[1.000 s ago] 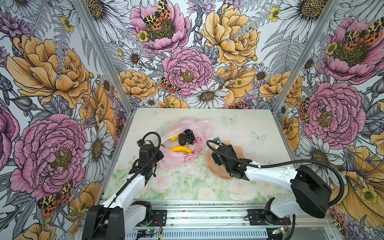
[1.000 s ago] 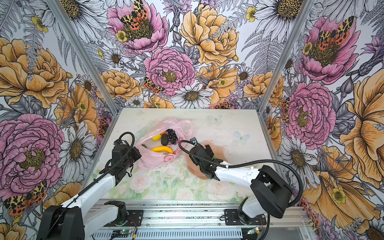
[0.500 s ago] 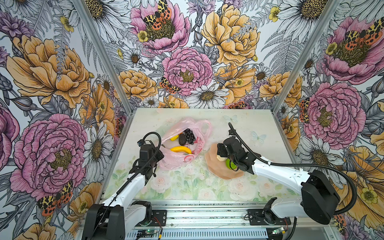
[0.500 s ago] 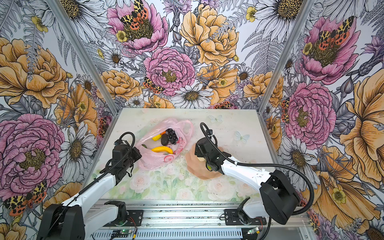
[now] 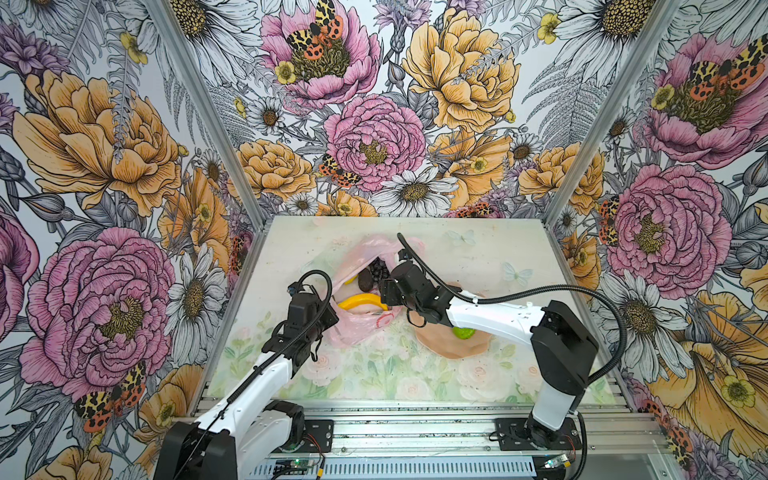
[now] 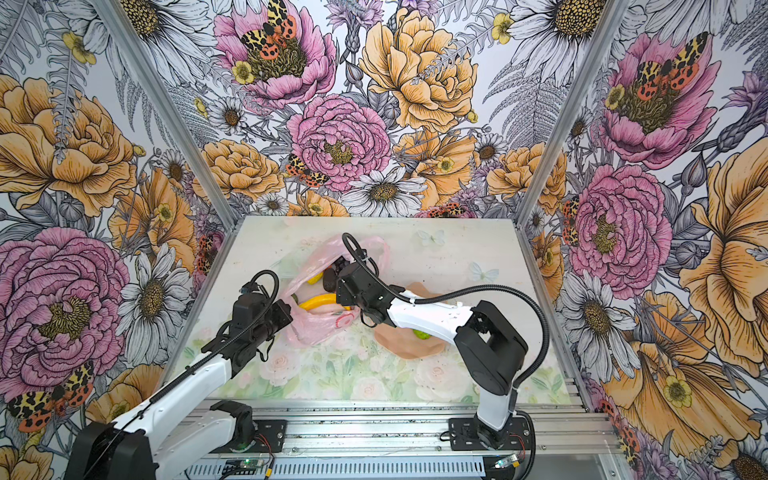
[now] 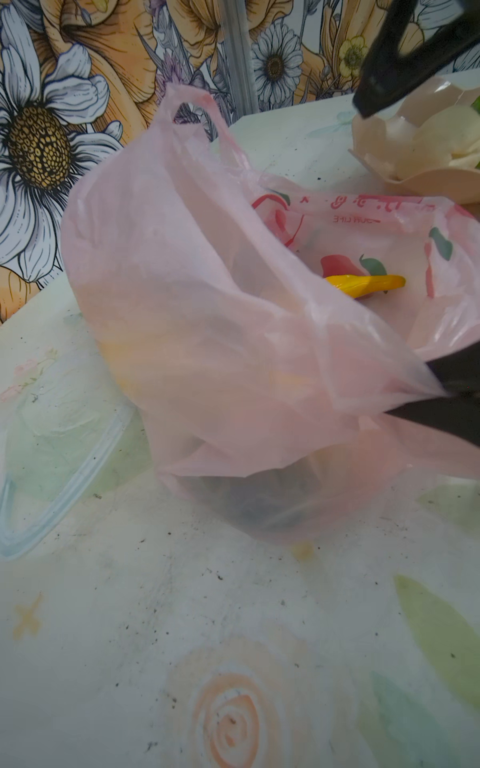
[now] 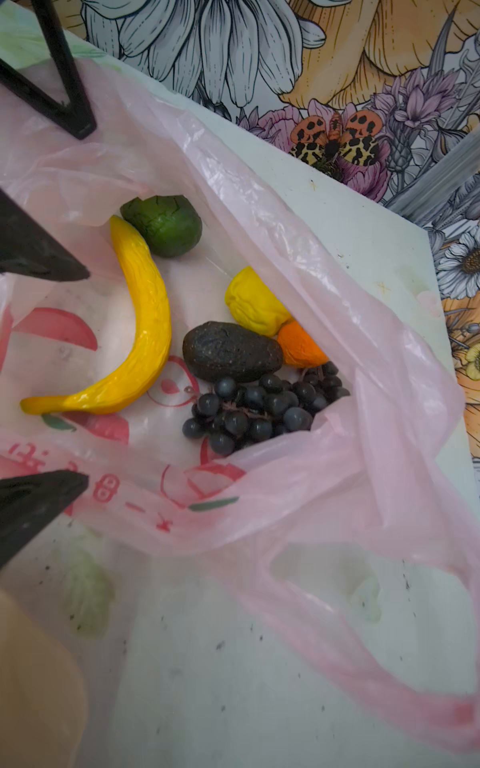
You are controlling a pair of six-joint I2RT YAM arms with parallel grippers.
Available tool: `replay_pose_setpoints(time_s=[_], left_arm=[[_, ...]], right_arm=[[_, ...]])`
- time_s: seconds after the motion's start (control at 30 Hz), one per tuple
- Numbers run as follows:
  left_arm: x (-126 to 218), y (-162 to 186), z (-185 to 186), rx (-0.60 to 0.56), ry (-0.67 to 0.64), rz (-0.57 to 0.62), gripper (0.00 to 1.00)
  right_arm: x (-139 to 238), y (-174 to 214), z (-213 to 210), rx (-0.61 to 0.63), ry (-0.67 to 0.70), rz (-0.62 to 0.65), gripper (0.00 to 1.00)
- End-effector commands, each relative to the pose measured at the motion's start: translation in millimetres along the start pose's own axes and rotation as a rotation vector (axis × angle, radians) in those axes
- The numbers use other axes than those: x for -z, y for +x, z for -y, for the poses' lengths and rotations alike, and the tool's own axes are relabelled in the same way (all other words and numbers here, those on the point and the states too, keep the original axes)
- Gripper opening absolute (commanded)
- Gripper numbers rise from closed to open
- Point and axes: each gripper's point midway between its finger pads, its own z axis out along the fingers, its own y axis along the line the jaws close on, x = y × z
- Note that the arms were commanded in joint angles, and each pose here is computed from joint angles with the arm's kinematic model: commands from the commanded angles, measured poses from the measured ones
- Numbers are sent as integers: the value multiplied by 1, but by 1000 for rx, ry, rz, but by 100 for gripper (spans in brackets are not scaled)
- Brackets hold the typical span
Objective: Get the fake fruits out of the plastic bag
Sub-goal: 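Move the right gripper back over the pink bag mouth, then reach the right gripper down into the bag toward the yellow lemon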
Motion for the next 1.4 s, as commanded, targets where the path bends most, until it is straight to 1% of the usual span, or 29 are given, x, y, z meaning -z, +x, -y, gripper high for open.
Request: replay_pose_setpoints(time_s=[0.0, 0.2, 0.4, 0.53, 0.67, 0.77, 0.9, 1.1, 1.37], left_arm=[[16, 9, -9, 7, -39, -6, 0], [26, 20, -12, -1, -16, -12, 0], [22, 18, -24, -28, -68, 2, 0], [12, 11, -25, -7, -58, -2, 0], [3, 0, -27, -15, -81, -4, 0], [-3, -6, -26, -16, -71, -2, 0], [-9, -9, -28, -30, -70, -8, 0], [-14, -10, -30, -42, -55, 0, 0], [-16, -12, -29, -44, -36, 21, 0]], right_arm=[[-25, 0, -27, 32, -66, -21, 72], [-57, 7, -43, 58, -73, -37, 68], [-77, 6, -62, 138, -99, -28, 68], [-91, 0, -71, 164, -111, -10, 68], [-107, -8, -76, 202, -109, 13, 69], [-119, -12, -78, 233, -111, 22, 71], [-130, -19, -80, 298, -113, 43, 76], [-147, -20, -85, 375, -136, 40, 80], [-173, -13, -76, 391, -115, 3, 81]])
